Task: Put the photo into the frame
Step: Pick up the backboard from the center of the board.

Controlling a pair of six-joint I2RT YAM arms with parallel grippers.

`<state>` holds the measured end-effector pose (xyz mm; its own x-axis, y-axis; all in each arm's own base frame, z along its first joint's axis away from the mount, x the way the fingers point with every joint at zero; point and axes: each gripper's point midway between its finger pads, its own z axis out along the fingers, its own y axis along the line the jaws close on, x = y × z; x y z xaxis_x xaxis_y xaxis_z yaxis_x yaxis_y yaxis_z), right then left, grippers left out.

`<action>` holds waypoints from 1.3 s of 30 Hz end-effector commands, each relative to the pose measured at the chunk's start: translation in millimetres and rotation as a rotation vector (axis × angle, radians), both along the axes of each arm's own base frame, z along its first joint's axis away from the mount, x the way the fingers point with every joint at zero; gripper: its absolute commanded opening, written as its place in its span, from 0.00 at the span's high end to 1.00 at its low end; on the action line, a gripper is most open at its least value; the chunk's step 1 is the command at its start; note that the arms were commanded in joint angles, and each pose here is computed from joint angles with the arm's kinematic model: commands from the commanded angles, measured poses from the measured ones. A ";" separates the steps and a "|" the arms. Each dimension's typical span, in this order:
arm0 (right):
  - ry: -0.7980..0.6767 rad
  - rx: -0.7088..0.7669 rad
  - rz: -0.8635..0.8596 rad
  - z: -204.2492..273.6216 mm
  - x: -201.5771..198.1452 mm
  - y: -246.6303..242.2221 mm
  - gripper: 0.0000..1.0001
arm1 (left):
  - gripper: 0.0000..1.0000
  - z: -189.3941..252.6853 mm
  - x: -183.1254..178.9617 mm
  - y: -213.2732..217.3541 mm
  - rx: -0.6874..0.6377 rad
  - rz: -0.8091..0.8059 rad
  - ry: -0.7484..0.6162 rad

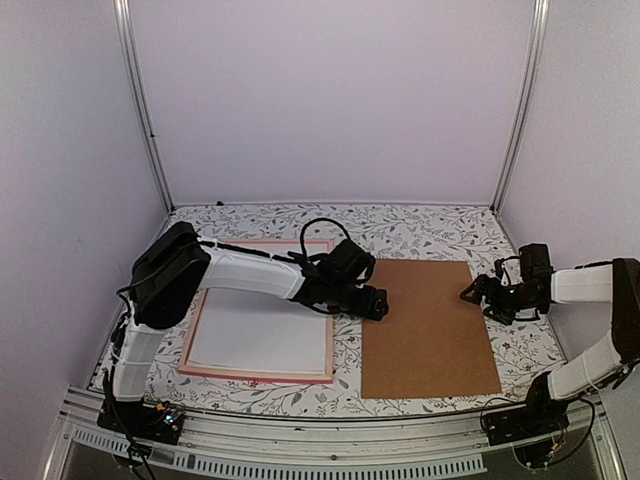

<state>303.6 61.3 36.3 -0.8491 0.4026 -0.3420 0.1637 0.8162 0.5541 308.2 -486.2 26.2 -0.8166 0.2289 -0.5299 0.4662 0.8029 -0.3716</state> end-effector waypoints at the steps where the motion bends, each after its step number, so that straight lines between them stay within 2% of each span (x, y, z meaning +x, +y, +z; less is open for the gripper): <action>1: 0.027 0.087 0.080 -2.6 -5.8 18.8 0.05 | 0.11 -18.9 -29.7 -3.9 -0.009 -0.027 0.099; 7: -0.013 0.186 0.143 14.6 -3.1 35.3 0.06 | 0.12 -22.5 -35.5 -4.9 -0.009 -0.030 0.108; 22: -0.161 0.462 0.328 102.8 -3.6 73.3 0.22 | 0.12 -21.8 -35.2 -5.1 -0.017 -0.033 0.108; 27: -0.215 0.518 0.378 133.6 -8.9 80.4 0.29 | 0.12 -17.2 -33.0 -6.1 -0.026 -0.038 0.098; 39: -0.317 0.590 0.535 197.3 -30.3 119.4 0.34 | 0.12 1.3 -23.5 -9.2 -0.067 -0.037 0.078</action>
